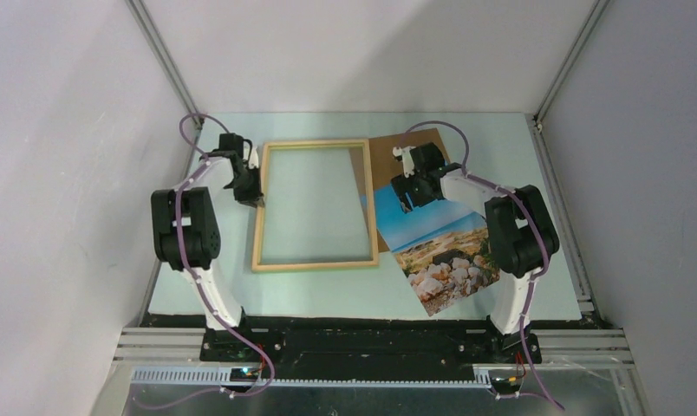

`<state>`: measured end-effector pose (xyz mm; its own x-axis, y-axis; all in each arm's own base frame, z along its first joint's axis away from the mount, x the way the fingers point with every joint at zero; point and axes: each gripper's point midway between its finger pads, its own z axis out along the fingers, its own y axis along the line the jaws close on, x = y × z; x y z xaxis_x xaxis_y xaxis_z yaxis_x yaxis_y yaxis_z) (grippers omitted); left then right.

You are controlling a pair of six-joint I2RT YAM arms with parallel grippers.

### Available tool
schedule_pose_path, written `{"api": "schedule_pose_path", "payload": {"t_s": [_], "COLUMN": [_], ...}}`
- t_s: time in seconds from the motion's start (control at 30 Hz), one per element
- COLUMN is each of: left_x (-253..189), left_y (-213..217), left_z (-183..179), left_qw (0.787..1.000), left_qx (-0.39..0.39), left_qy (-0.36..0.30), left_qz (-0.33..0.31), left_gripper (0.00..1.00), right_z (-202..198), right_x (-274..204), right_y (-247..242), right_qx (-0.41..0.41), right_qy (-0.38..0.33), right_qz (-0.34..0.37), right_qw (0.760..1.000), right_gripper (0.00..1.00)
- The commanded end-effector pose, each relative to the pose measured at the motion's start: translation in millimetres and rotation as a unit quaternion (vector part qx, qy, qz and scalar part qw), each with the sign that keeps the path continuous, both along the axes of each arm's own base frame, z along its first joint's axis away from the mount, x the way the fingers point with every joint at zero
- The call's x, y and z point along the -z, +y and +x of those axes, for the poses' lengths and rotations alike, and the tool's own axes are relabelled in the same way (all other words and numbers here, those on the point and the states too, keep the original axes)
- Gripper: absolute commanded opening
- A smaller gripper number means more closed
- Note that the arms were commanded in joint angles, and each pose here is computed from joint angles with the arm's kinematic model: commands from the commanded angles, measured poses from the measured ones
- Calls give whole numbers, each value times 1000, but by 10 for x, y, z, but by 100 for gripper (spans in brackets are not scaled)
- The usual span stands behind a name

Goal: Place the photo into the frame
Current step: Adjust the photo frame at the center of the board.

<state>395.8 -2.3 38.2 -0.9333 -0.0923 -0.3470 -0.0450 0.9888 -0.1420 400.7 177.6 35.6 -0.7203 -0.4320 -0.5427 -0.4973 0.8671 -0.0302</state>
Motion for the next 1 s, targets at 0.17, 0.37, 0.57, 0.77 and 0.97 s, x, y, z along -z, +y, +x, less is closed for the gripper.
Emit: {"api": "schedule_pose_path", "payload": {"t_s": [0.17, 0.37, 0.57, 0.77, 0.97], "left_x": [-546, -506, -424, -361, -173], "left_y": [108, 428, 601, 656, 595], "left_z": [-4, -53, -98, -38, 47], "left_qw": [997, 996, 996, 997, 999], "left_qx": [-11, -48, -67, -56, -24], "left_qy": [-73, -69, -60, -56, -36], "left_qz": [-26, -27, -29, -21, -7], "left_gripper": [0, 0, 0, 0, 0], "right_z": [101, 78, 80, 83, 91], "right_x": [-32, 17, 54, 49, -129], "right_y": [-3, -7, 0, 0, 19], "right_qx": [27, 29, 31, 32, 40], "right_qy": [20, 36, 48, 47, 35], "right_qz": [6, 7, 4, 5, 21], "right_qw": [999, 999, 998, 998, 998], "right_gripper": [76, 76, 76, 76, 80]}}
